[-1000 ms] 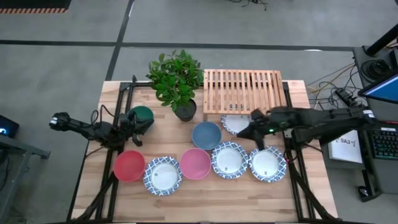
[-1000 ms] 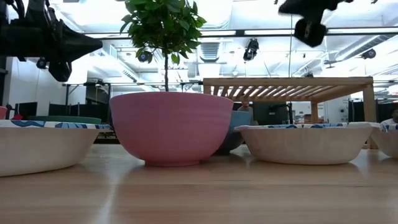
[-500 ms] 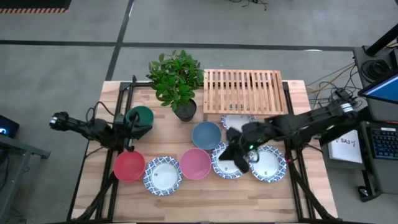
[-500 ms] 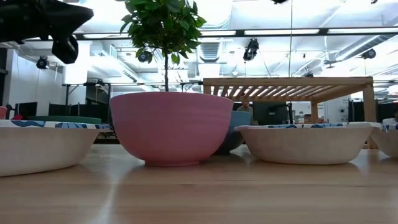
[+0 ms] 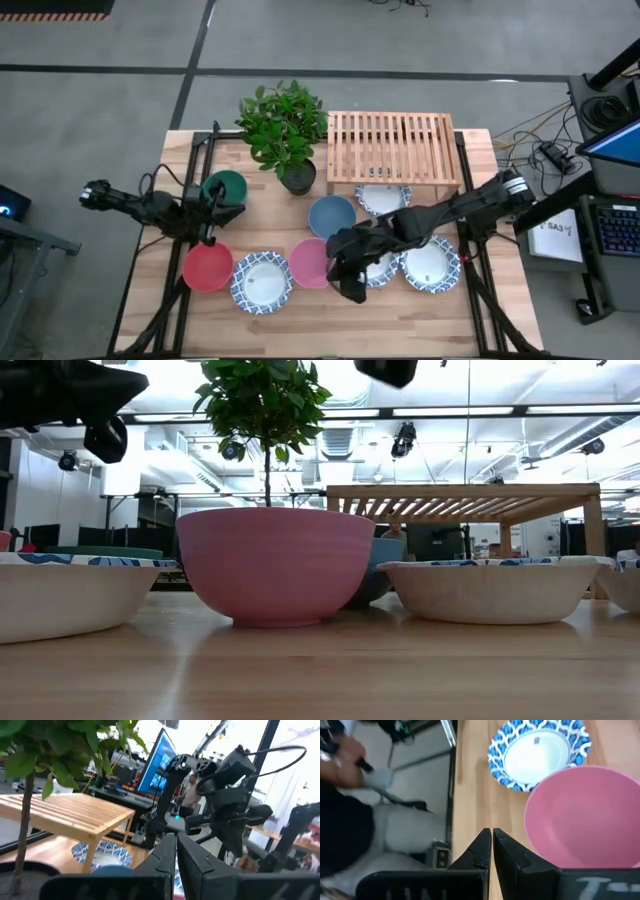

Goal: Place and stack bowls onto a shelf
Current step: Put the pink bowl on the shelf

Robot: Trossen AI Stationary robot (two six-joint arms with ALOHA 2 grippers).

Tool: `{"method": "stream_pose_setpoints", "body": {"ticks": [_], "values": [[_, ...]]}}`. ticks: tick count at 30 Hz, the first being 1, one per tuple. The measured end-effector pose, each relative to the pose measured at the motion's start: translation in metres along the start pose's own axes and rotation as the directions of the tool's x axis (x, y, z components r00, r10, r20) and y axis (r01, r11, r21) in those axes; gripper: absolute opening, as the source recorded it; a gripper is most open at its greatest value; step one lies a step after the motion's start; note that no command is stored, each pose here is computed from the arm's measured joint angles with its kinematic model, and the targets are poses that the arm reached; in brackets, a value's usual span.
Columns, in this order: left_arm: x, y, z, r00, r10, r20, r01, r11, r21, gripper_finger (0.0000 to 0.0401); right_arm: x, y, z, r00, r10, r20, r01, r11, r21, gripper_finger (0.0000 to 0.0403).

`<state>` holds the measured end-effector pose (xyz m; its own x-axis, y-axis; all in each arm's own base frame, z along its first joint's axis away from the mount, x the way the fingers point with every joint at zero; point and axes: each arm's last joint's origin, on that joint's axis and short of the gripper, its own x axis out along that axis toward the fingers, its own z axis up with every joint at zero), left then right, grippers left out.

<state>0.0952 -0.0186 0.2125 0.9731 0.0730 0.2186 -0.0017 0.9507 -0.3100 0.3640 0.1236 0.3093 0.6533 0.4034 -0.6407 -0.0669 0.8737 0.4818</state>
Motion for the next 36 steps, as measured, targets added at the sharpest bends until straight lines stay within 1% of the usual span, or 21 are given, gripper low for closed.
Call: {"method": "stream_pose_setpoints", "body": {"ticks": [7, 12, 15, 21, 26, 27, 30, 32, 36], "values": [[0.0, 0.001, -0.003, 1.0, 0.0, -0.026, 0.0, 1.0, -0.004, 0.0, 0.042, -0.016, -0.012, 0.994, -0.051, -0.093, 0.039, 0.991, -0.126, 0.0009], [0.0, 0.001, -0.007, 0.998, -0.001, -0.068, 0.0, 1.0, -0.005, 0.0, 0.068, -0.028, -0.021, 0.985, -0.085, -0.153, 0.06, 0.985, -0.163, 0.0009], [0.0, 0.001, -0.007, 0.998, 0.0, -0.07, 0.0, 1.0, 0.005, 0.0, 0.081, -0.032, -0.023, 0.981, -0.094, -0.17, 0.068, 0.986, -0.154, 0.0009], [0.0, 0.002, -0.009, 0.997, 0.004, -0.083, -0.003, 1.0, 0.012, 0.0, 0.095, -0.035, -0.023, 0.978, -0.101, -0.185, 0.064, 0.979, -0.196, 0.0009], [-0.001, 0.002, -0.009, 0.996, 0.006, -0.09, -0.005, 1.0, 0.015, 0.0, 0.101, -0.035, -0.021, 0.978, -0.101, -0.184, 0.065, 0.979, -0.194, 0.0009], [0.0, 0.002, -0.01, 0.996, 0.006, -0.09, -0.005, 1.0, 0.015, 0.0, 0.104, -0.035, -0.02, 0.979, -0.099, -0.179, 0.066, 0.981, -0.183, 0.0009], [0.0, 0.002, -0.01, 0.996, 0.008, -0.09, -0.006, 1.0, 0.02, 0.0, 0.11, -0.035, -0.017, 0.984, -0.087, -0.155, 0.082, 0.996, -0.037, 0.0009], [0.0, 0.002, -0.01, 0.996, 0.012, -0.089, -0.01, 1.0, 0.027, 0.0, 0.114, -0.034, -0.014, 0.989, -0.089, -0.117, 0.095, 0.994, 0.049, 0.0009], [0.0, 0.002, -0.01, 0.996, 0.015, -0.089, -0.012, 1.0, 0.028, 0.0, 0.112, -0.038, -0.005, 0.982, -0.184, -0.036, 0.187, 0.968, 0.167, 0.0009]]}}
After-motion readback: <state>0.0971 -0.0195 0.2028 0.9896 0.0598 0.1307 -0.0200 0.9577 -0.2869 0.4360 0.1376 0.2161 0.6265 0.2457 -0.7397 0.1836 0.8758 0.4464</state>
